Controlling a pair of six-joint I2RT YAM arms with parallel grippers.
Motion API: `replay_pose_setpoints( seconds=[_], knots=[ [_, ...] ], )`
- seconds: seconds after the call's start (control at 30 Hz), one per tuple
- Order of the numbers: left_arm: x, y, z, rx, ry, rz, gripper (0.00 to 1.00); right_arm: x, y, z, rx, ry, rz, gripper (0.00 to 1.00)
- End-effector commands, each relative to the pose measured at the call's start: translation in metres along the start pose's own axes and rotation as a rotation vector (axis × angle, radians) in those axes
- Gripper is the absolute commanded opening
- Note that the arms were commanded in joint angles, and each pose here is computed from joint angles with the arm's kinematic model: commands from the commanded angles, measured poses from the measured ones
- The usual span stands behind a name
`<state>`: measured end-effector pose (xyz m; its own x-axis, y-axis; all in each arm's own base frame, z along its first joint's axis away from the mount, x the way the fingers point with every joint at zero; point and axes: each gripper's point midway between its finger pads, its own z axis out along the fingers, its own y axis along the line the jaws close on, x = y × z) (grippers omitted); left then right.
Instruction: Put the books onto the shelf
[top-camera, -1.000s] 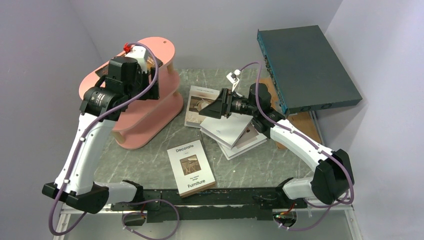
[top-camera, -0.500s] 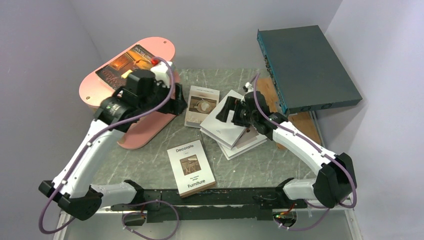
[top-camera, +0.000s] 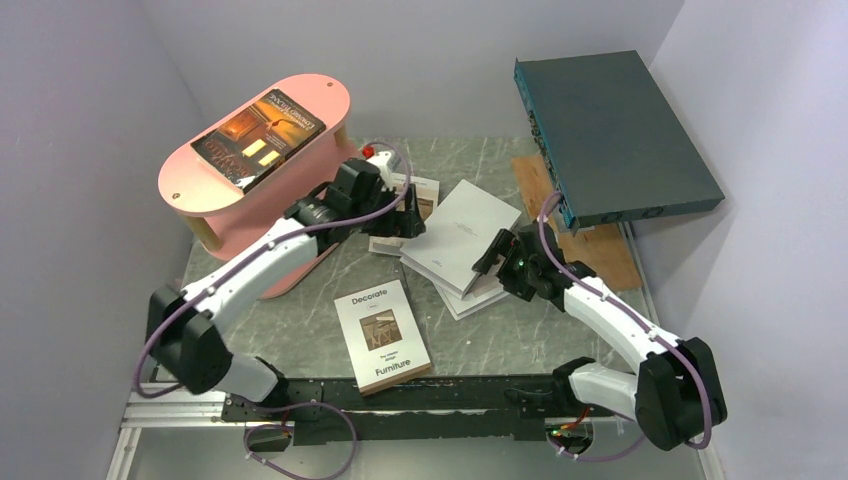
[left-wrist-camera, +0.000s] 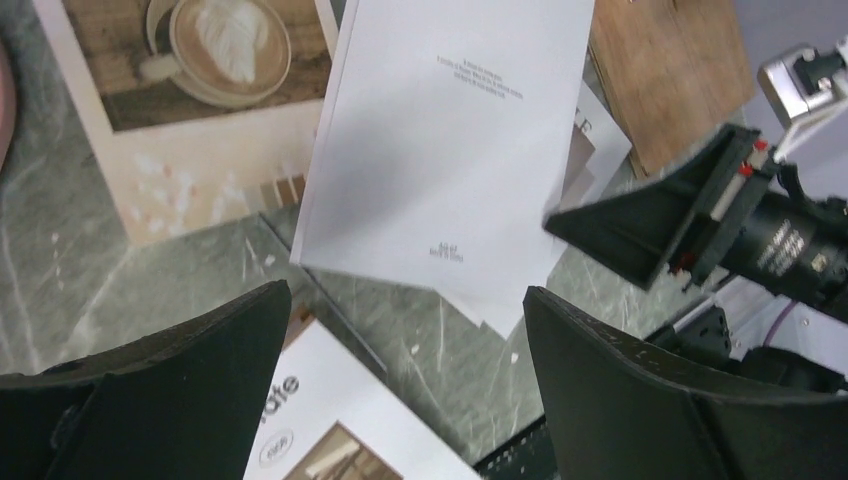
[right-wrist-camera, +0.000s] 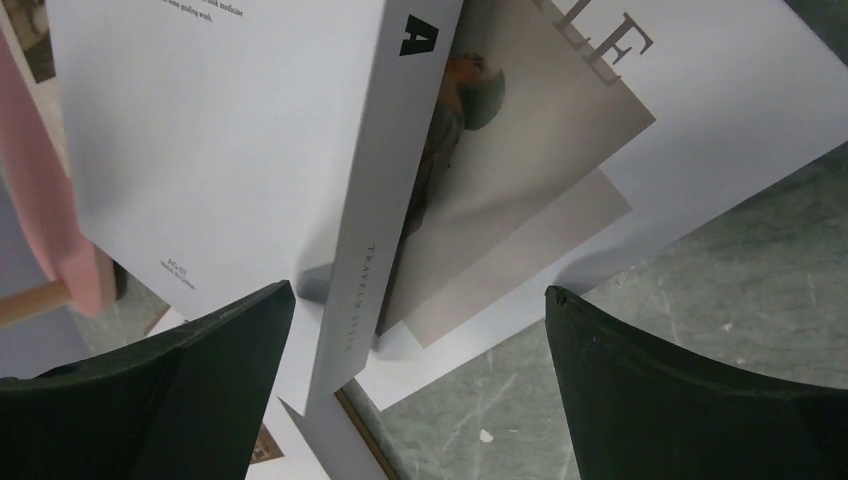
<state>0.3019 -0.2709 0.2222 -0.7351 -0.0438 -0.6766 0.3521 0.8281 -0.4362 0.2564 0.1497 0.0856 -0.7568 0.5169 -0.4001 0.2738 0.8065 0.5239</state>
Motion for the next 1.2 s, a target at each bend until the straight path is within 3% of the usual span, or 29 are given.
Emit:
replay_pose_setpoints(
  seconds=[0.0, 0.23, 0.47, 0.83, 1.17],
  knots=[
    [-0.045, -0.014, 0.027, 0.027, -0.104, -0.004, 0.95, -0.014, 0.027, 0.0, -0.16, -0.032, 0.081, 1.0],
    [-0.054, 0.0, 0.074, 0.027, -0.061, -0.006, 0.94, -0.016, 0.037, 0.004, -0.301, -0.035, 0.164, 1.0],
    [-0.034, 0.001, 0.103, 0.083, 0.035, -0.022, 0.93, -0.013, 0.037, 0.009, -0.35, -0.022, 0.22, 1.0],
    [0.003, -0.002, 0.12, 0.166, 0.143, -0.068, 0.91, -0.008, 0.04, 0.017, -0.401, -0.002, 0.279, 1.0],
    [0.022, -0.004, 0.128, 0.2, 0.203, -0.086, 0.9, -0.007, 0.065, 0.014, -0.594, 0.033, 0.365, 0.95]
  ],
)
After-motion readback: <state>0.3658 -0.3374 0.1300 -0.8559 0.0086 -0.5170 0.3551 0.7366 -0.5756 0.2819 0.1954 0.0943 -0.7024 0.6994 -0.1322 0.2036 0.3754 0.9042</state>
